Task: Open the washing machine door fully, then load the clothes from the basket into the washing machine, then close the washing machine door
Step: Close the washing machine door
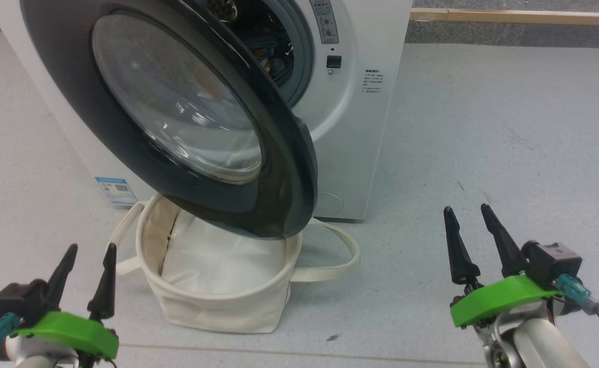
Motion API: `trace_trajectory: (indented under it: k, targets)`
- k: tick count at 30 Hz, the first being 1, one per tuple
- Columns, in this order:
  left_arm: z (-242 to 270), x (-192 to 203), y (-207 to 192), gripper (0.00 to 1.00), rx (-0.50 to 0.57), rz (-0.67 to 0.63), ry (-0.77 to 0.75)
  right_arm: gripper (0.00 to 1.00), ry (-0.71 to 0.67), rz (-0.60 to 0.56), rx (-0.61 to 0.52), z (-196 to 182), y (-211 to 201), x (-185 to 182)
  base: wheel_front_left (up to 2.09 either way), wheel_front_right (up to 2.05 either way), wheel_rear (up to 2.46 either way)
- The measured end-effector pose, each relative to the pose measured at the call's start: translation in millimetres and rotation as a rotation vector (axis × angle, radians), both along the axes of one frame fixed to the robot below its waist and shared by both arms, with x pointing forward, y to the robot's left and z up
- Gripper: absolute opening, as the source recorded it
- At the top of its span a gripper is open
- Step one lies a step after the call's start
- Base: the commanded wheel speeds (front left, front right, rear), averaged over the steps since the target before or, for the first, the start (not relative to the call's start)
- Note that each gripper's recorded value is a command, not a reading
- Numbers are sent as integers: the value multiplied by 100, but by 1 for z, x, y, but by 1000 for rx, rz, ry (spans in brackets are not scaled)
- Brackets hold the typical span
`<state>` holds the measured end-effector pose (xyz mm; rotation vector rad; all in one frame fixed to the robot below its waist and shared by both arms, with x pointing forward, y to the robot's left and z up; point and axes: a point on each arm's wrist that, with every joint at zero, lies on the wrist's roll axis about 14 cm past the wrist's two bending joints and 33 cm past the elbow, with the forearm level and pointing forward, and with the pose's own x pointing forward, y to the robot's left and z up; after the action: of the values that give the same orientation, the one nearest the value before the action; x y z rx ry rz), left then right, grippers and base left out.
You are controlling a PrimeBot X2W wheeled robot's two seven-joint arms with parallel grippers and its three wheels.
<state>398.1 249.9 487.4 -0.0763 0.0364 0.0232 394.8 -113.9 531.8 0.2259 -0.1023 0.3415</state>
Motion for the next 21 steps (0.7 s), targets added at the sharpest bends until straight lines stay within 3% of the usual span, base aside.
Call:
trace_trajectory:
  k: [21]
  targets:
    - [16, 0, 2, 100, 9, 25, -62, 100, 7, -8, -1, -2, -3, -5, 0, 0, 0]
